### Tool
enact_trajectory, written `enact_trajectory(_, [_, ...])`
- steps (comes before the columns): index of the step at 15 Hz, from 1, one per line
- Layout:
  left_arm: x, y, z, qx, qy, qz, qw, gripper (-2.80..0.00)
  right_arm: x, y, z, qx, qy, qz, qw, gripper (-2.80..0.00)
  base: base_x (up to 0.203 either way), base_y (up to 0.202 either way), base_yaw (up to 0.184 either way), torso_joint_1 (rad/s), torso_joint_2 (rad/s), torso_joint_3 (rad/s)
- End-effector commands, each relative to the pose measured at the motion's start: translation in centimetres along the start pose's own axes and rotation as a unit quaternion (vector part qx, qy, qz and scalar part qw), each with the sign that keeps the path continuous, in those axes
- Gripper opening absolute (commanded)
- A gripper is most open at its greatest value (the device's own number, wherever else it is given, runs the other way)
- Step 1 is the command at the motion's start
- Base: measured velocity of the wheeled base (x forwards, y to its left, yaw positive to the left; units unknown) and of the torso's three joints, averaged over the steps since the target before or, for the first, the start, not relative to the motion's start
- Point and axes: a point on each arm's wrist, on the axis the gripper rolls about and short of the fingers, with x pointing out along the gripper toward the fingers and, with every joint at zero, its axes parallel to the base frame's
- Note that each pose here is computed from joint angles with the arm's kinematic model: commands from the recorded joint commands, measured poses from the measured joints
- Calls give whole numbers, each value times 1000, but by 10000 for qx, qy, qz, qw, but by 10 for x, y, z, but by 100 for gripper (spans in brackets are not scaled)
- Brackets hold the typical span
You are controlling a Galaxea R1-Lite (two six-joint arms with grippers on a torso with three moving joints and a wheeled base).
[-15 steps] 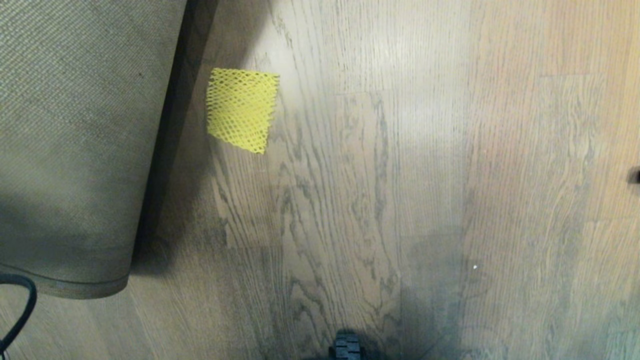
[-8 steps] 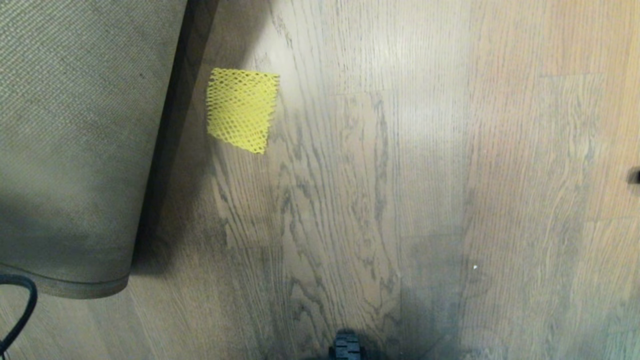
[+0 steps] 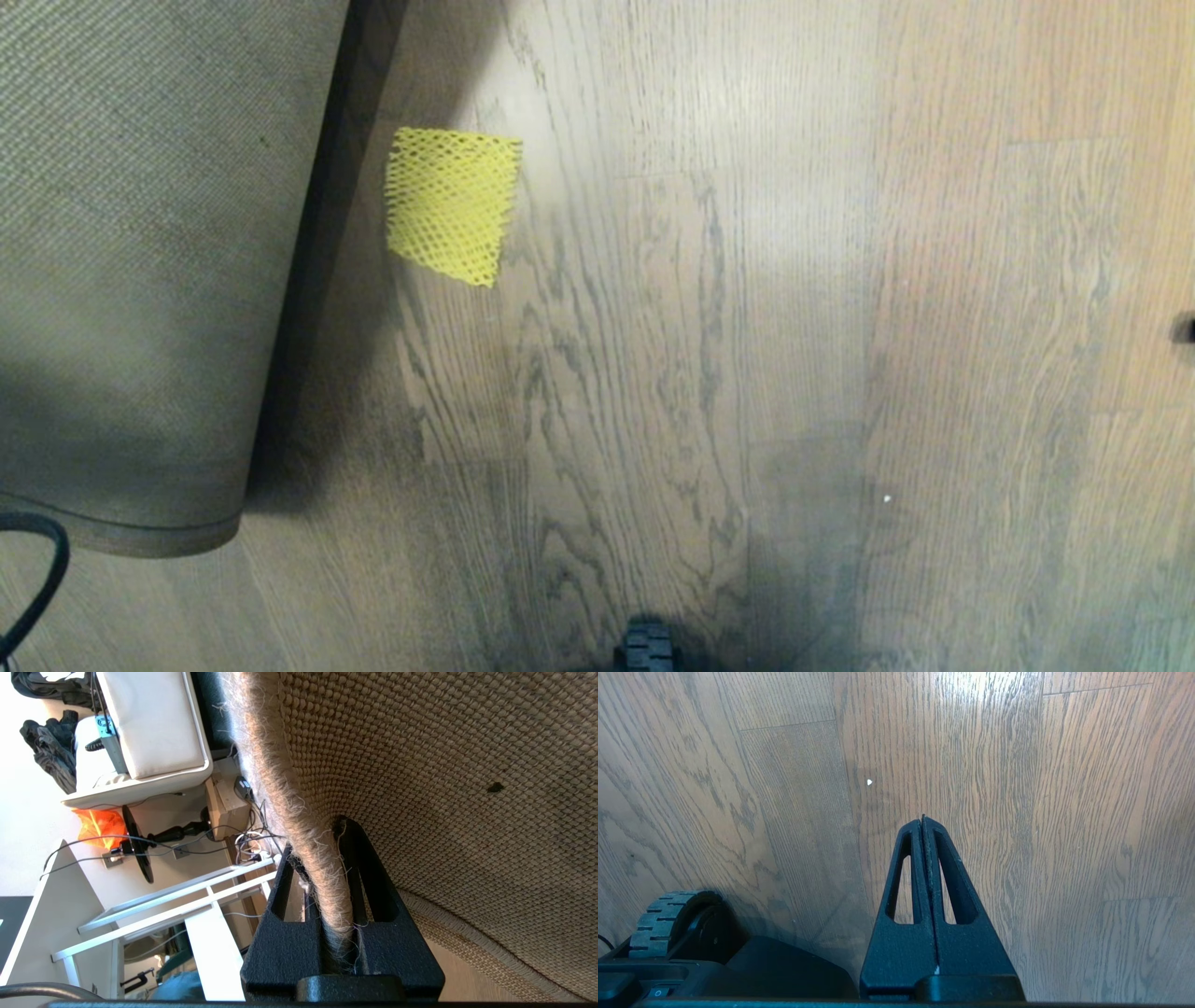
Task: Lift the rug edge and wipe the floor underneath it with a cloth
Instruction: Pick up the foam protection net
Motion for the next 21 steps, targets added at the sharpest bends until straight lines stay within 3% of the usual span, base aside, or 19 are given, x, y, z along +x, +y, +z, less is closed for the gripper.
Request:
enact_trajectory(1, [0, 1, 1, -31, 9, 41, 10000, -280, 0, 0, 0, 0, -1, 3, 10000, -280, 0, 0, 0, 0, 0, 0])
enact_trajectory(21, [-3, 10, 0, -179, -50, 111, 9998, -280, 0, 0, 0, 0, -1, 3, 10000, -280, 0, 0, 0, 0, 0, 0])
